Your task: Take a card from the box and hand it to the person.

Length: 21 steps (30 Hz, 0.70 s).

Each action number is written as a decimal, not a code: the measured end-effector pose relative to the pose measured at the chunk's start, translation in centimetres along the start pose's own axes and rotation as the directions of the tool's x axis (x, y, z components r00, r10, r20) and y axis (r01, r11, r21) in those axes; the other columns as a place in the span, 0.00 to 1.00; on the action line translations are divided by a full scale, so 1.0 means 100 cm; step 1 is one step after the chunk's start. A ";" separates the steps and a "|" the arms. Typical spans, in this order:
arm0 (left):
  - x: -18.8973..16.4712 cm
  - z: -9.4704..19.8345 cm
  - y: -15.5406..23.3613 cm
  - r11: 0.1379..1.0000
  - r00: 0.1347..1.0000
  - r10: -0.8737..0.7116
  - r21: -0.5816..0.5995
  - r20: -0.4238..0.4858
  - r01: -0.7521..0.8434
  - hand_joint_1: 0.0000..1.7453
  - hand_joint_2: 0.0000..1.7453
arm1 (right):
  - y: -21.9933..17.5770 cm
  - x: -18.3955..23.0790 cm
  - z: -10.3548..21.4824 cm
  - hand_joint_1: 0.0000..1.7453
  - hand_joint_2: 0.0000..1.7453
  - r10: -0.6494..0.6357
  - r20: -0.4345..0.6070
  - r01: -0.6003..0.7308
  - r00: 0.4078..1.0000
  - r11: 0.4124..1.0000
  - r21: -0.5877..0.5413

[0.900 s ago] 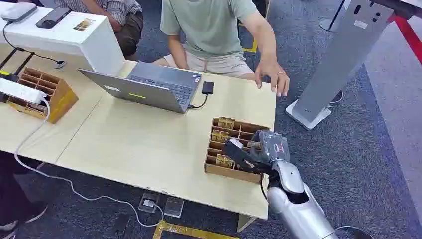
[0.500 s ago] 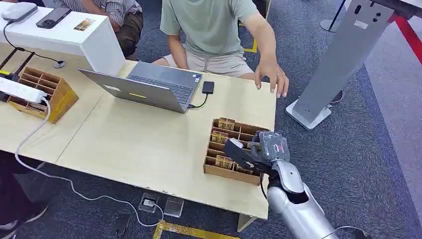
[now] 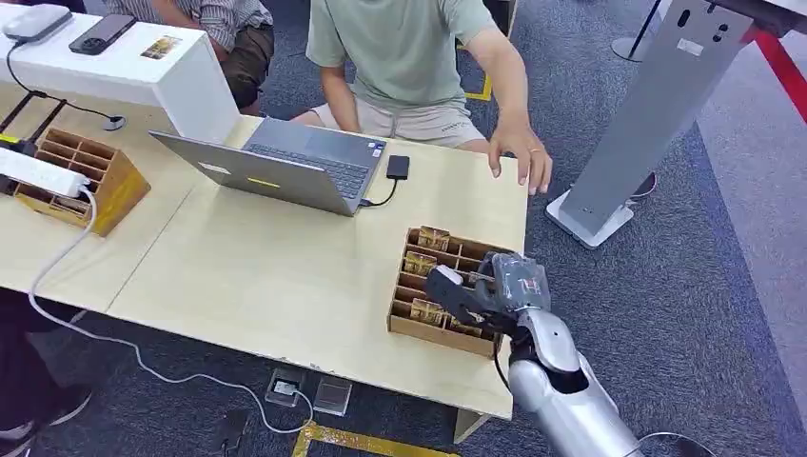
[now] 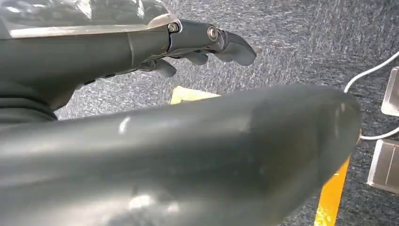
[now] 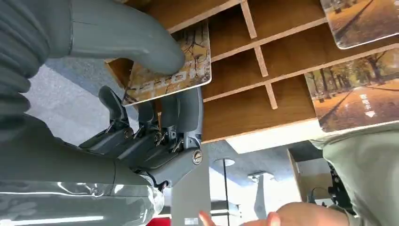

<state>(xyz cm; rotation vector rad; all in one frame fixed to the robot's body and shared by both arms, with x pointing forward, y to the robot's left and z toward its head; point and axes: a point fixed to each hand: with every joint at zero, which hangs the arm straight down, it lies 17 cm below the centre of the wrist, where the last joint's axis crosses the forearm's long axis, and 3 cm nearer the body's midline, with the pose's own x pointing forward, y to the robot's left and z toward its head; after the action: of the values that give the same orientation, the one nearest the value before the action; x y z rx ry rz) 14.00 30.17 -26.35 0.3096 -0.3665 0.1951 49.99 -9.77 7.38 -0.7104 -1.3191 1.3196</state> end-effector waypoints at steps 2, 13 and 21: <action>0.000 0.000 0.000 1.000 1.000 -0.001 0.002 0.000 0.001 0.00 0.00 | -0.002 0.001 0.001 0.80 1.00 -0.004 0.004 0.004 1.000 1.000 -0.006; 0.001 0.000 0.000 1.000 1.000 0.001 0.000 0.009 -0.001 0.00 0.00 | -0.053 0.010 0.013 0.80 1.00 -0.027 0.030 0.031 0.999 0.992 -0.119; 0.000 0.000 0.000 1.000 1.000 0.003 -0.001 0.007 -0.003 0.00 0.00 | -0.113 0.004 0.026 0.79 1.00 -0.015 0.033 0.023 0.999 0.964 -0.265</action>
<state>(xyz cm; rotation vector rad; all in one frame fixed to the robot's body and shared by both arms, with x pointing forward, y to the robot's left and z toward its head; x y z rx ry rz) 14.03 30.14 -26.32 0.3084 -0.3737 0.1971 50.49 -12.51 18.68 -0.8608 -1.5417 1.1528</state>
